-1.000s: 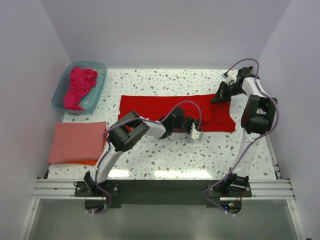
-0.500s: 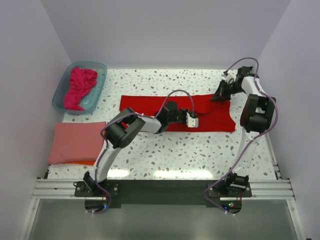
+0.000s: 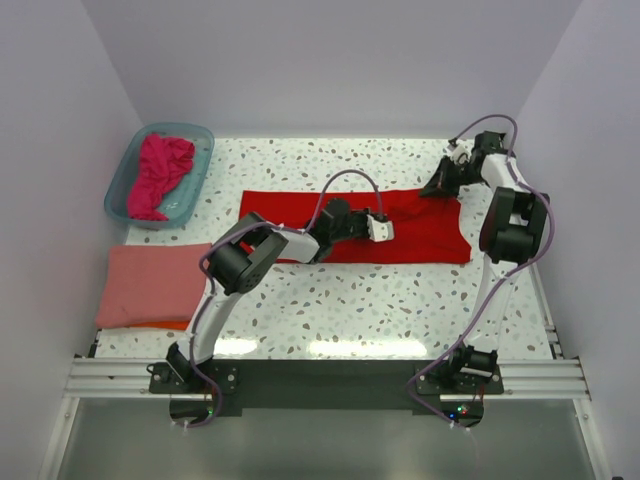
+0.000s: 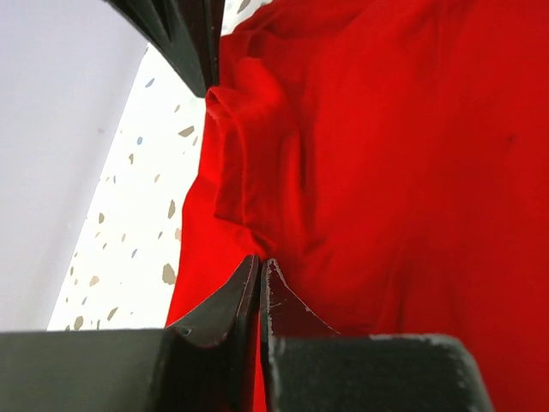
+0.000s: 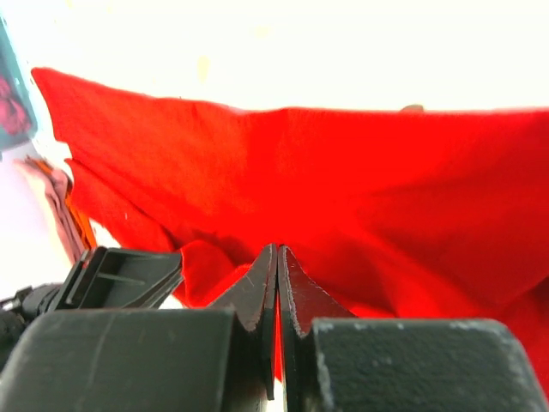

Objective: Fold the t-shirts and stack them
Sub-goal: Fold the tshirt

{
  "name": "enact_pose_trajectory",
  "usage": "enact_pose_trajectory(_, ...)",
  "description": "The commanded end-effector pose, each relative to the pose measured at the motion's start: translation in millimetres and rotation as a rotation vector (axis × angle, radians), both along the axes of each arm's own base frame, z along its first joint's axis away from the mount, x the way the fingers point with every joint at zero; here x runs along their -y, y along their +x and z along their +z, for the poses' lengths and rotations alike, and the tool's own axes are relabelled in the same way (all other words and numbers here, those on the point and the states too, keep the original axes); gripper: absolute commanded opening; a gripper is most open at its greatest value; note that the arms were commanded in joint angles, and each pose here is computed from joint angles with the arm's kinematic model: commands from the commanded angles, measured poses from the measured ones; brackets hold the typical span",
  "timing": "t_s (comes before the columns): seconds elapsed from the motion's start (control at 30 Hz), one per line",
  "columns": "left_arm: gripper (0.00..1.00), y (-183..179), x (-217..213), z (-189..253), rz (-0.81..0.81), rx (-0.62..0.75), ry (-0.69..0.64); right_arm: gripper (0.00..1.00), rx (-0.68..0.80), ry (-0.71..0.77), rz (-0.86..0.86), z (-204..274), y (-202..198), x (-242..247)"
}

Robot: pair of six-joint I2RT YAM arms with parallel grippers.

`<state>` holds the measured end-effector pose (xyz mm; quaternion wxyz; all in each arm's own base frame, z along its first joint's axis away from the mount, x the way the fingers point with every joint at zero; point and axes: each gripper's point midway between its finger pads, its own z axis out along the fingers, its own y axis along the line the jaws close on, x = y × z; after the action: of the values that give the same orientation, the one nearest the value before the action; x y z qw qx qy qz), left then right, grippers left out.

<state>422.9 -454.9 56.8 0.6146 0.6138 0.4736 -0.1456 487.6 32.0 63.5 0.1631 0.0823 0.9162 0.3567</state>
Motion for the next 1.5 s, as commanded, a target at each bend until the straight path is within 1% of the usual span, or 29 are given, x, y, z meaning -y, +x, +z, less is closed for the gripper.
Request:
enact_pose_trajectory(0.0,0.07,17.4,-1.8,32.0,0.055,0.053,-0.072,0.0,0.107,0.011,-0.044,23.2,22.2,-2.8)
enact_pose_trajectory(0.07,0.08,20.9,-4.0,29.4,0.073,0.054,-0.062,0.0,0.122,0.003,-0.052,23.7,26.7,-3.3)
enact_pose_trajectory(0.17,0.1,23.7,-5.5,27.0,0.091,0.056,-0.049,0.12,0.125,-0.003,-0.048,23.6,29.9,-6.6)
enact_pose_trajectory(0.27,0.18,26.3,-9.8,25.8,0.113,0.051,-0.033,0.25,0.122,-0.011,-0.044,22.2,31.2,-10.6)
enact_pose_trajectory(0.3,0.26,27.4,-12.3,25.4,0.124,0.048,-0.028,0.31,0.129,-0.012,-0.041,24.5,31.5,-11.3)
enact_pose_trajectory(0.37,0.32,28.8,-20.0,27.2,0.153,0.031,-0.018,0.33,0.142,-0.027,-0.04,27.9,31.9,-9.6)
enact_pose_trajectory(0.4,0.39,33.5,-27.8,30.5,0.183,0.026,-0.022,0.34,0.163,-0.042,-0.041,36.4,32.1,-8.0)
enact_pose_trajectory(0.5,0.42,45.1,-50.3,46.1,0.265,-0.012,-0.052,0.33,0.22,-0.124,-0.024,50.3,32.4,2.4)
enact_pose_trajectory(0.57,0.43,50.7,-61.6,59.9,0.312,-0.066,-0.08,0.33,0.275,-0.186,0.011,68.4,27.4,8.4)
enact_pose_trajectory(0.63,0.43,59.6,-81.9,55.0,0.372,-0.166,-0.06,0.33,0.3,-0.258,0.03,81.2,20.0,16.6)
enact_pose_trajectory(0.67,0.44,64.5,-84.2,70.5,0.395,-0.221,-0.105,0.33,0.292,-0.299,0.089,79.9,7.9,18.6)
enact_pose_trajectory(0.7,0.44,65.9,-100.2,59.7,0.413,-0.314,-0.072,0.32,0.292,-0.328,0.116,82.0,1.2,20.3)
enact_pose_trajectory(0.73,0.47,76.6,-113.8,73.1,0.438,-0.379,-0.115,0.32,0.269,-0.394,0.182,80.9,-14.7,23.0)
enact_pose_trajectory(0.77,0.47,68.9,-109.6,74.5,0.412,-0.436,-0.108,0.32,0.258,-0.425,0.212,81.4,-22.8,25.1)
enact_pose_trajectory(0.8,0.47,75.6,-126.7,75.6,0.427,-0.486,-0.105,0.31,0.245,-0.459,0.241,80.8,-30.6,27.5)
enact_pose_trajectory(0.83,0.48,60.6,-134.5,62.4,0.404,-0.597,-0.044,0.31,0.236,-0.487,0.272,79.6,-37.3,27.8)
enact_pose_trajectory(0.87,0.48,62.2,-139.7,73.5,0.389,-0.613,-0.024,0.31,0.189,-0.54,0.316,77.3,-53.4,28.0)
enact_pose_trajectory(0.9,0.5,49.9,-158.1,59.6,0.395,-0.711,0.044,0.29,0.187,-0.568,0.367,77.0,-61.1,28.6)
enact_pose_trajectory(0.97,0.51,36.5,-182.7,60.6,0.364,-0.79,0.113,0.28,0.136,-0.616,0.448,72.8,-83.9,24.4)
enact_pose_trajectory(1.0,0.51,42.7,-188.4,66.5,0.36,-0.755,0.116,0.27,0.122,-0.633,0.47,71.9,-90.6,23.0)
enact_pose_trajectory(1.03,0.51,24.6,-198.7,59.5,0.338,-0.824,0.166,0.27,0.111,-0.647,0.497,70.0,-97.6,20.1)
enact_pose_trajectory(1.07,0.5,18.4,-207.3,62.6,0.304,-0.797,0.207,0.26,0.072,-0.652,0.54,61.2,-111.0,16.3)
enact_pose_trajectory(1.1,0.5,4.2,-221.4,55.2,0.305,-0.838,0.264,0.26,0.068,-0.69,0.566,61.1,-116.3,11.9)
enact_pose_trajectory(1.13,0.49,-1.5,-228.5,58.2,0.276,-0.791,0.312,0.25,0.037,-0.695,0.589,51.7,-125.0,9.5)
enact_pose_trajectory(1.23,0.42,-28.9,-257.5,35.0,0.277,-0.804,0.45,0.23,-0.006,-0.73,0.626,37.2,-132.4,4.0)
enact_pose_trajectory(1.27,0.41,-41.3,-267.5,25.9,0.263,-0.79,0.497,0.22,-0.012,-0.74,0.628,30.8,-131.9,2.0)
enact_pose_trajectory(1.33,0.4,-52.4,-282.8,15.3,0.266,-0.774,0.562,0.21,-0.045,-0.781,0.63,16.2,-128.1,6.9)
enact_pose_trajectory(1.37,0.39,-63.0,-289.5,9.4,0.244,-0.758,0.597,0.2,-0.031,-0.798,0.623,13.6,-119.8,7.4)
enact_pose_trajectory(1.47,0.38,-73.4,-300.2,-1.6,0.245,-0.72,0.639,0.18,-0.051,-0.851,0.614,-7.6,-103.0,15.3)
